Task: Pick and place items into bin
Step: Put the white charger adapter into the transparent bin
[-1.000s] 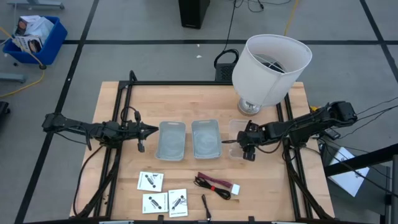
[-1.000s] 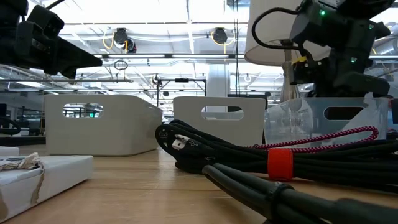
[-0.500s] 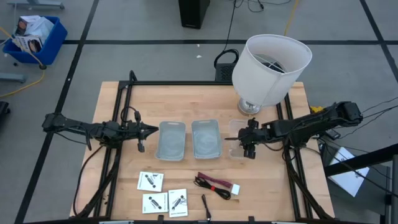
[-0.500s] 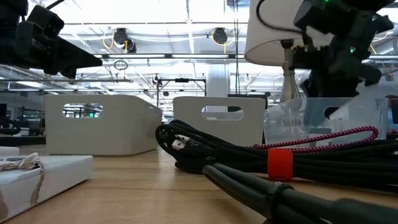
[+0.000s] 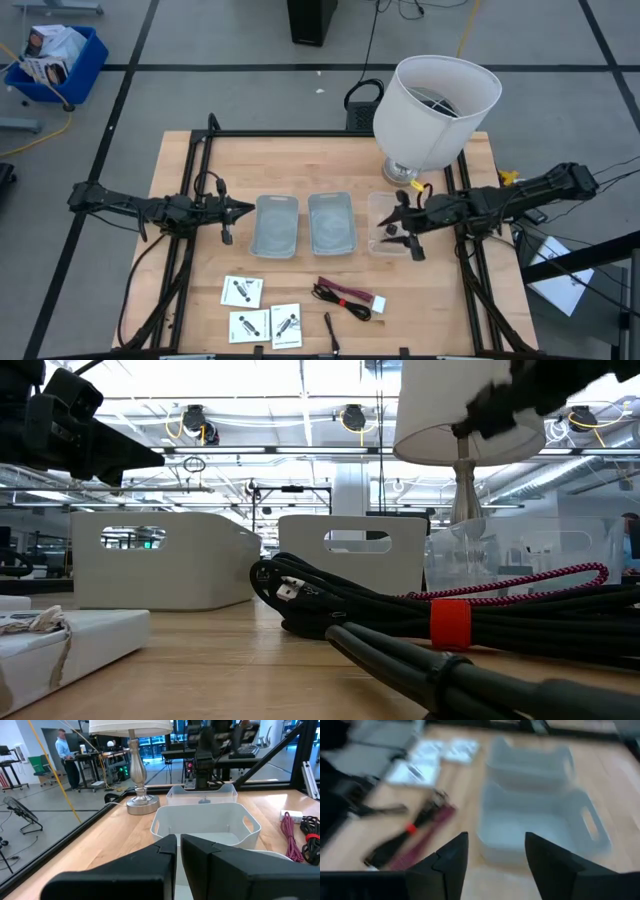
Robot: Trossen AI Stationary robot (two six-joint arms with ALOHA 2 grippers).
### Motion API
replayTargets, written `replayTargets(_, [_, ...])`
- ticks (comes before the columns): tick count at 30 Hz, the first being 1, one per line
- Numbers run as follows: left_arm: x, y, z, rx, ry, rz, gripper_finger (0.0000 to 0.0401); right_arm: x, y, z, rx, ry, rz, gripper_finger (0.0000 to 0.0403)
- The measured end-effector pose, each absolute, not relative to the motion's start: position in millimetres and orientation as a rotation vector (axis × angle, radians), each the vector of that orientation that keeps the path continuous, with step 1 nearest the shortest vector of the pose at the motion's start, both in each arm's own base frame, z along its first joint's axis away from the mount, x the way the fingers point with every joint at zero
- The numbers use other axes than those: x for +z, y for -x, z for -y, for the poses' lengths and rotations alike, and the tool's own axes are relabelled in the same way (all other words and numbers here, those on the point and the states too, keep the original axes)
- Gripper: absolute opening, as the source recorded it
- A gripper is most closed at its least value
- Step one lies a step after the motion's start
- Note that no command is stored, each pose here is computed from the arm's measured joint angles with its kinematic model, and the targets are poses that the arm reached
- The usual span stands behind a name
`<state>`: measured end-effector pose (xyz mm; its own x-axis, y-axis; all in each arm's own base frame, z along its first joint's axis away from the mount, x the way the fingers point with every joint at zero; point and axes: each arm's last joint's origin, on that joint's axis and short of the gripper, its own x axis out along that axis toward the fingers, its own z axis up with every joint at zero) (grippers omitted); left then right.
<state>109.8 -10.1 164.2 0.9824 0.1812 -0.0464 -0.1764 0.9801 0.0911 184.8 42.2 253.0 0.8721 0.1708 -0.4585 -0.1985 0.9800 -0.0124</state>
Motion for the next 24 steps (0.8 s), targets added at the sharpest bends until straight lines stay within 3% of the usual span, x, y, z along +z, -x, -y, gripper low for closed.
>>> replayTargets(5, [164.2, -109.7, 10.1, 0.180, -0.087, -0.055, 0.0033, 253.8, -186.6, -61.1, 0.302, 0.122, -0.428, 0.0127])
replayTargets(12, [164.2, -109.7, 10.1, 0.180, -0.087, -0.054, 0.0033, 245.2, -191.4, -85.7, 0.426, 0.217, -0.443, 0.0010])
replayTargets(19, [164.2, -109.7, 10.1, 0.180, -0.087, -0.054, 0.0033, 253.5, -217.9, -118.5, 0.511, 0.211, -0.511, 0.0006])
replayTargets(24, [164.2, -109.7, 10.1, 0.180, -0.087, -0.054, 0.0033, 244.4, -239.7, -143.1, 0.545, 0.275, -0.723, 0.0005])
